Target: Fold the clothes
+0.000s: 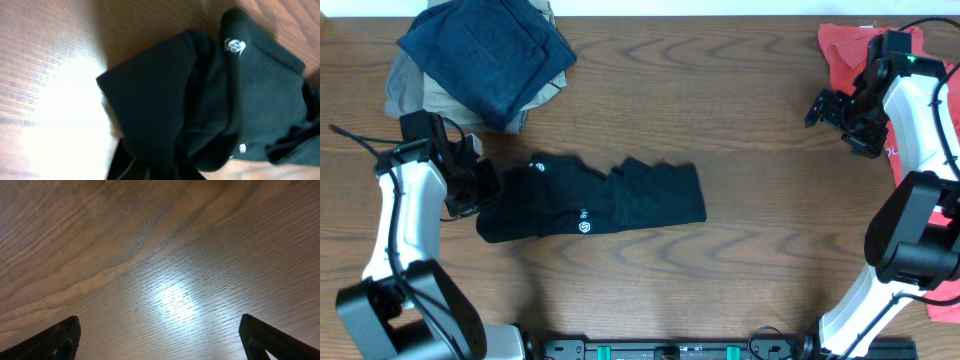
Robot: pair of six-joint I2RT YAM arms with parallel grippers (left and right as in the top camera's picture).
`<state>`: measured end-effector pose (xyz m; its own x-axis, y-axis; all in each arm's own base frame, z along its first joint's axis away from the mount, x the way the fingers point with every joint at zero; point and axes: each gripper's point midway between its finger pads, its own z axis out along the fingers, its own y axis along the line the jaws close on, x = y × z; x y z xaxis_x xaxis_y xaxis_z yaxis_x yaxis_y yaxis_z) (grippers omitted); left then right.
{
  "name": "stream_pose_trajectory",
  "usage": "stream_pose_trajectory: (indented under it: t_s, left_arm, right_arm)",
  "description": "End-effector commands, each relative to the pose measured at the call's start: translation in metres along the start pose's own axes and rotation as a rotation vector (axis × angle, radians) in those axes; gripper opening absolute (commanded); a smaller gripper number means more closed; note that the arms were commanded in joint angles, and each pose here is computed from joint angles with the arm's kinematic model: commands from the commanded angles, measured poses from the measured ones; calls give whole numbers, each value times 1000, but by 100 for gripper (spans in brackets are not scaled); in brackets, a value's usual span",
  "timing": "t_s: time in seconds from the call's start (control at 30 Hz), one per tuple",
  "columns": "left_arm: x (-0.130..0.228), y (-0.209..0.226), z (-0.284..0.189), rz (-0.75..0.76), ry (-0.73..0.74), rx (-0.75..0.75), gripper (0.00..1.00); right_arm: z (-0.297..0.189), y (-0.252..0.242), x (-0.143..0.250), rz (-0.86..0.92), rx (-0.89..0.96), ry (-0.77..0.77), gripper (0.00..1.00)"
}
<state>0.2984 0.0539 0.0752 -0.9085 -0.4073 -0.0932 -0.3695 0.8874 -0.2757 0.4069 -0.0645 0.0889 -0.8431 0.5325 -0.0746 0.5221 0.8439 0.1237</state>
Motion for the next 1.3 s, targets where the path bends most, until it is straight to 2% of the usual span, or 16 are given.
stream_pose_trajectory:
  t_s: [0.0, 0.07, 0.1, 0.13, 0.2, 0.23, 0.27, 0.3, 0.4, 0.57, 0.67, 1.0, 1.27]
  left_arm:
    - [-6, 5, 10, -23, 8, -19, 13]
    - [-8, 10, 16, -40, 11, -39, 17]
    - [-8, 13, 19, -49, 16, -51, 31]
    - [-8, 16, 20, -62, 18, -66, 37]
    - [-9, 22, 21, -97, 17, -91, 37]
    - [-9, 26, 20, -110, 14, -96, 45]
    - [-11, 29, 19, -120, 8, -96, 58]
    - [-12, 33, 18, -132, 1, -97, 79]
    - [-15, 41, 15, -170, -10, -80, 98]
    - [-14, 24, 16, -136, 12, 97, 98]
    - [-3, 14, 23, -101, 72, 145, 98]
    - [31, 18, 72, -107, 274, 112, 98]
    - [30, 39, 79, -105, 277, 15, 98]
  right_arm:
    - [-1, 0, -4, -14, 4, -10, 99]
    - [-1, 0, -5, -14, 4, -10, 99]
    - [-1, 0, -5, -14, 4, -10, 99]
    - [-1, 0, -5, -14, 4, -10, 99]
    - [-1, 0, -5, -14, 4, -10, 99]
    - [-1, 0, -5, -14, 4, -10, 99]
    - [-1, 0, -5, -14, 4, -10, 99]
    - [-1, 0, -5, -14, 4, -10, 99]
    - [-1, 0, -5, -14, 4, -10, 99]
    - [-1, 0, -4, -14, 4, -10, 99]
    - [-1, 0, -4, -15, 4, -10, 99]
    - [-1, 0, -4, -15, 4, -10, 99]
    - [-1, 0, -4, -14, 4, -10, 99]
